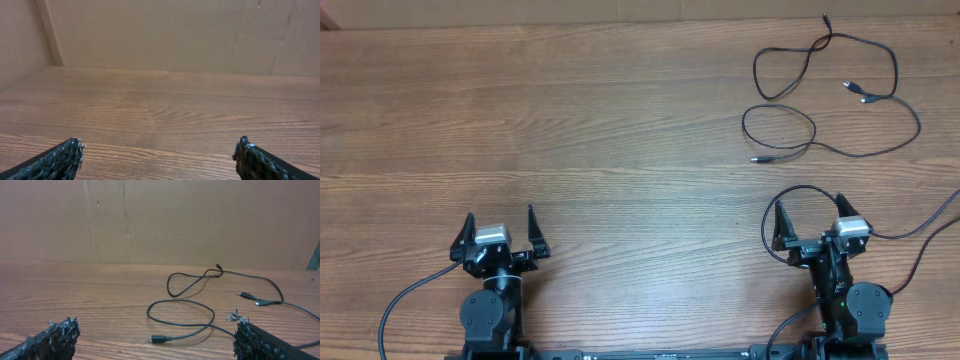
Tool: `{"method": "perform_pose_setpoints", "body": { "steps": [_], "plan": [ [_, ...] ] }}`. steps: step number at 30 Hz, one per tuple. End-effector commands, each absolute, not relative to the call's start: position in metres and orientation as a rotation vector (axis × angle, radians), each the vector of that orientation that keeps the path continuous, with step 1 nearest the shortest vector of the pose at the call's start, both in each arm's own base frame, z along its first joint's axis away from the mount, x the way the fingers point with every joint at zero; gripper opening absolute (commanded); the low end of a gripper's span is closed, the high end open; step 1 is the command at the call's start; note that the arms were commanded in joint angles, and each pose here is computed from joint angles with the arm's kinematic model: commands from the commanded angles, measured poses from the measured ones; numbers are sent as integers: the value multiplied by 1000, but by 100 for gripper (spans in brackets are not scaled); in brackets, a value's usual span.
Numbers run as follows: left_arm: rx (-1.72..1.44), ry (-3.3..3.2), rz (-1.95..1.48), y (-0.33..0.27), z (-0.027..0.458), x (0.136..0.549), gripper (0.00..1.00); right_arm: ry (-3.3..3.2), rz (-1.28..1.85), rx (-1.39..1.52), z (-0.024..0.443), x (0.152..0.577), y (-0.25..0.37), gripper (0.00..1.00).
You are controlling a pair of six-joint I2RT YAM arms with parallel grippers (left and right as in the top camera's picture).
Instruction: Untangle cables
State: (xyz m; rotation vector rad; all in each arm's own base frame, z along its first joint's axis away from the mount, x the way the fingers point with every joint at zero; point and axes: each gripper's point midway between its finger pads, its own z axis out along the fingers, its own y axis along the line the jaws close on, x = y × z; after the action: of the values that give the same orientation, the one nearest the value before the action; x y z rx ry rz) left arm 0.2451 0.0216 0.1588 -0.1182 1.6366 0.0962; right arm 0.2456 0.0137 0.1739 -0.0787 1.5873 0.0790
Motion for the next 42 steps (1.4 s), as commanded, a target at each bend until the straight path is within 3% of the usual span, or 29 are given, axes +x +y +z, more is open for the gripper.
{"method": "perform_pose_setpoints", "body": {
  "steps": [1, 42],
  "plan": [
    [-131, 1628, 87, 22, 160, 245, 100, 1583, 69, -72, 172, 246, 12, 100],
    [-131, 1628, 88, 22, 160, 245, 100, 1580, 141, -145, 172, 244, 34, 100]
  ]
}}
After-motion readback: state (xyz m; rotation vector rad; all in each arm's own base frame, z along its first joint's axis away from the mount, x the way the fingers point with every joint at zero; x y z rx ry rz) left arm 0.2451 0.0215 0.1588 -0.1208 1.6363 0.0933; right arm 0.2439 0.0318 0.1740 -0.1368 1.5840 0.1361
